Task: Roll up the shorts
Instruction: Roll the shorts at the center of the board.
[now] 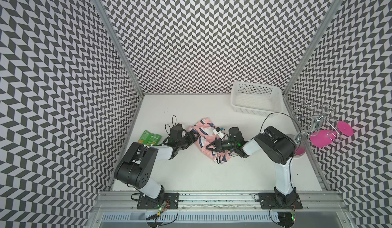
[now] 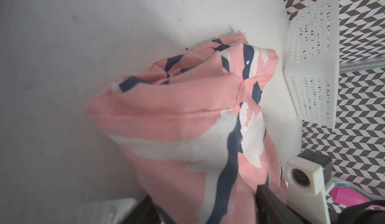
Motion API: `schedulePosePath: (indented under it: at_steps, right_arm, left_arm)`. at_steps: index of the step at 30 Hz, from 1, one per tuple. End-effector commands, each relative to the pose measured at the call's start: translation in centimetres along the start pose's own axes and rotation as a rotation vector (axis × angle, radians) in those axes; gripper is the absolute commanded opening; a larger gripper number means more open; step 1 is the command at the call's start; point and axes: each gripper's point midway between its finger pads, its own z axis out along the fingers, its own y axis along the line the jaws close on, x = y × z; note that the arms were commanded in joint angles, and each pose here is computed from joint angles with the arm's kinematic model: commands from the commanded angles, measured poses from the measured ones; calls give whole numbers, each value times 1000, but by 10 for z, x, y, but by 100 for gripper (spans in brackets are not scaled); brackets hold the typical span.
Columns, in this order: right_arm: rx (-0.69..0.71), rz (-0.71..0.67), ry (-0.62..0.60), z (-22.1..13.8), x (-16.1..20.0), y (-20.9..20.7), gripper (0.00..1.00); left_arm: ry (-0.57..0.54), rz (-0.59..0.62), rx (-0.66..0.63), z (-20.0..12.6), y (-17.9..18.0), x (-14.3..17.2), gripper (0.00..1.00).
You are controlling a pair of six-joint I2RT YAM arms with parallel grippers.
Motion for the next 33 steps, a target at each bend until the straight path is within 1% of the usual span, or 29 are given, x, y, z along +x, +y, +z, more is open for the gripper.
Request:
schedulePosePath:
  at_steps: [1,3,5,6,7,8,11,12,15,18,20,24,26,27,28,30,33]
  right_arm:
    - [-3,27,22,1,6,-7,0]
    - [9,22,31,1,7,-10,1]
    - [19,12,36,0,8,-9,3]
    - [29,-2,38,0,7,-9,6]
    - [47,-19,40,-1,6,-9,9]
    - [64,-35,43,-1,4,-9,12]
    - [185,-130,34,-6,-7,-9,27]
    - [254,-176,26,-11,-13,-10,33]
    - [479,-326,-6,-28,-31,-8,44]
    - [638,-474,-29,-41,-45,6,50]
    - [731,-572,-35,-42,-49,17,53]
    - [863,-792,-32,-21,-37,43,58]
    - [912,-868,-26,-8,-29,48,62]
    - [942,-898,-24,-3,-26,48,69]
    - [972,-916,-24,1,-24,46,73]
    - [1018,-957,-7,9,-19,40,76]
    - [1084,-991,28,15,-11,28,77]
  left_arm:
    - [20,-14,-22,14,4,4,60]
    - [30,-17,-18,19,3,3,45]
    - [29,-20,-26,20,2,1,23]
    - [26,-13,-29,20,0,-2,15]
    - [29,-7,-37,20,-1,-3,3]
    - [32,-2,-44,20,-2,-4,0]
    - [43,14,-77,19,-3,-7,0]
    - [53,15,-99,18,-1,-6,0]
    - [84,5,-161,15,8,-2,0]
    - [101,-4,-204,11,15,3,0]
    - [106,-6,-221,9,18,6,0]
    - [110,-5,-234,5,14,6,0]
    - [111,1,-226,3,8,4,0]
    - [109,5,-223,2,5,3,0]
    - [108,6,-220,1,2,2,0]
    - [107,13,-211,1,-4,0,0]
    - [105,18,-206,0,-7,-2,0]
